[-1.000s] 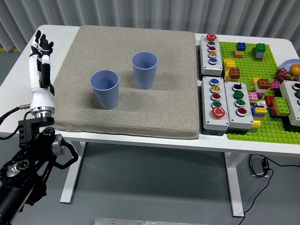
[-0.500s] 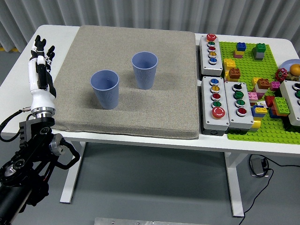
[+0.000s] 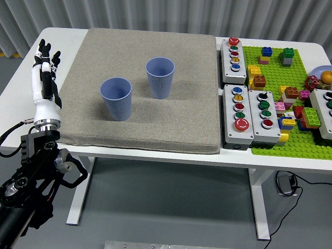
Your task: Pick cup pour cup place
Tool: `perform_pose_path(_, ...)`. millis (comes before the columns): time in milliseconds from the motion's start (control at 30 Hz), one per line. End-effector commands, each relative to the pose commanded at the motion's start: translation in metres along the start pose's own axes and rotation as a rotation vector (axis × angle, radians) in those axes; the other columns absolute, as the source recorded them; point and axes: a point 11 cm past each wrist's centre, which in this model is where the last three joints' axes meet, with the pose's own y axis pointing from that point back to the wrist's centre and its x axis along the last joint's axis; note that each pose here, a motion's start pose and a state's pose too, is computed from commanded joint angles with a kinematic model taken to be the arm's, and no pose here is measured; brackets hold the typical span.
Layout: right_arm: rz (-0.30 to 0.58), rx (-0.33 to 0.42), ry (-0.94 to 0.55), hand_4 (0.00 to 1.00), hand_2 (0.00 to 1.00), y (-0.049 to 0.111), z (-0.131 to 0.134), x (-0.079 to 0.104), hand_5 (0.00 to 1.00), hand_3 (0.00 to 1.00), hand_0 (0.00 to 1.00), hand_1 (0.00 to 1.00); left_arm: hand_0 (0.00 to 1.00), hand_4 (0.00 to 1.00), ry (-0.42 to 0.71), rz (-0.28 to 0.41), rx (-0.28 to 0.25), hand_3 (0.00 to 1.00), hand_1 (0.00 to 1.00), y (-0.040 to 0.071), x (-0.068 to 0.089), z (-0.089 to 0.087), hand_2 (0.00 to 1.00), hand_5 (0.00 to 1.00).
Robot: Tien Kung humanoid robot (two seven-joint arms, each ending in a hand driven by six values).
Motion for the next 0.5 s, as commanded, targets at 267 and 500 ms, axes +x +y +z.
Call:
perform_pose_path(267, 0.003, 0.005, 0.002, 0.002, 0.603, 0.0001, -0.0018, 0.0008, 0.233, 0.595, 0.692, 0.66, 0.895, 0.734, -0.004, -0.012, -0.002, 0.998, 0.87, -0.0003, -0.0025, 0.0024, 0.998, 0.998)
perform_pose_path(500, 0.001, 0.002, 0.004, 0.002, 0.603, 0.0, -0.0007, 0.0001, 0.234, 0.594, 0.692, 0.659, 0.893, 0.733, -0.005, -0.019, 0.002, 0.998, 0.866, 0.0013, -0.0033, 0.0018, 0.998, 0.998)
